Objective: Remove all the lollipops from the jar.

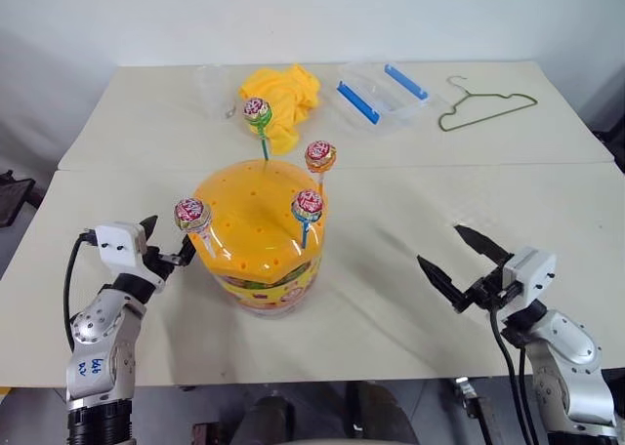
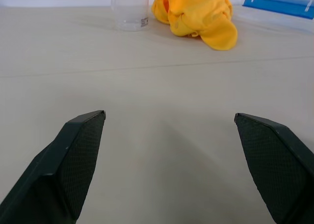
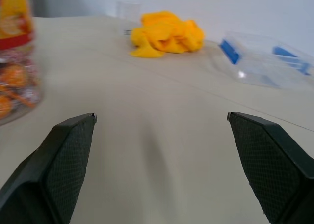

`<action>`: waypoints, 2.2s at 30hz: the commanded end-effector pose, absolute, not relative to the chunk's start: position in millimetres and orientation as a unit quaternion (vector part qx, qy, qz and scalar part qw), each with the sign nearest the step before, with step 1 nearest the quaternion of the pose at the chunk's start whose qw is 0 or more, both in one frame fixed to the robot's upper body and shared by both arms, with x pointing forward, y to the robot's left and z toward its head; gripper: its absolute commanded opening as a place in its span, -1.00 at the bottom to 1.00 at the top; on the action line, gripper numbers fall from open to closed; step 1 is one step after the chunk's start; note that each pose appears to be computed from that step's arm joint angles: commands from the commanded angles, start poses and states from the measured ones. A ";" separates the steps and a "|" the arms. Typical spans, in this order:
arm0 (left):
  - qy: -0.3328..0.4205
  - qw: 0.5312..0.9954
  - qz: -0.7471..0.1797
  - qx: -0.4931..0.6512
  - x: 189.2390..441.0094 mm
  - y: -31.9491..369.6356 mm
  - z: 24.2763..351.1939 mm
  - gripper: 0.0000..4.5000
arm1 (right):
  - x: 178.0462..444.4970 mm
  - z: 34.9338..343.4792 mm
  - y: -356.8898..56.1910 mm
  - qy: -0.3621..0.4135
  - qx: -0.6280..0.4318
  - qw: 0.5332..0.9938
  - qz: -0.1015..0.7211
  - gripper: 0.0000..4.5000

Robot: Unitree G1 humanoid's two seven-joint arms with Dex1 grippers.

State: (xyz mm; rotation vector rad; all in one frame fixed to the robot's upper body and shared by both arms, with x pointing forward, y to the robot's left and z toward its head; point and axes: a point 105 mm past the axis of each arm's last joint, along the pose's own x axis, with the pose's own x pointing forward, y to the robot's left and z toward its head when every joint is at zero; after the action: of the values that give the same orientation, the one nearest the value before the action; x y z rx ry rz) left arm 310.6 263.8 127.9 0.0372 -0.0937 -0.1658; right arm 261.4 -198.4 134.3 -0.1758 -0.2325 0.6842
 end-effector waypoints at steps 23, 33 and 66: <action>-0.013 0.869 -0.491 -0.054 182.1 287.6 249.4 1.00 | 222.3 274.0 -191.9 -0.230 -0.019 0.733 0.640 0.99; -0.043 0.751 -0.658 0.007 183.4 193.8 276.2 1.00 | 207.1 256.9 -179.7 -0.215 -0.050 0.716 0.662 0.99; -0.218 0.811 -0.513 -0.180 235.1 244.9 338.7 -0.99 | 205.4 284.8 -146.8 -0.284 -0.013 0.688 0.668 1.00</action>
State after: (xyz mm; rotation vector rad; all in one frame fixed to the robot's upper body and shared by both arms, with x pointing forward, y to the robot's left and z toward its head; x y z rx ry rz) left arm 233.6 220.6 334.5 -0.3676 -0.4400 -1.1999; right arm 212.5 -150.4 277.2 -0.0228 -0.6012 1.4733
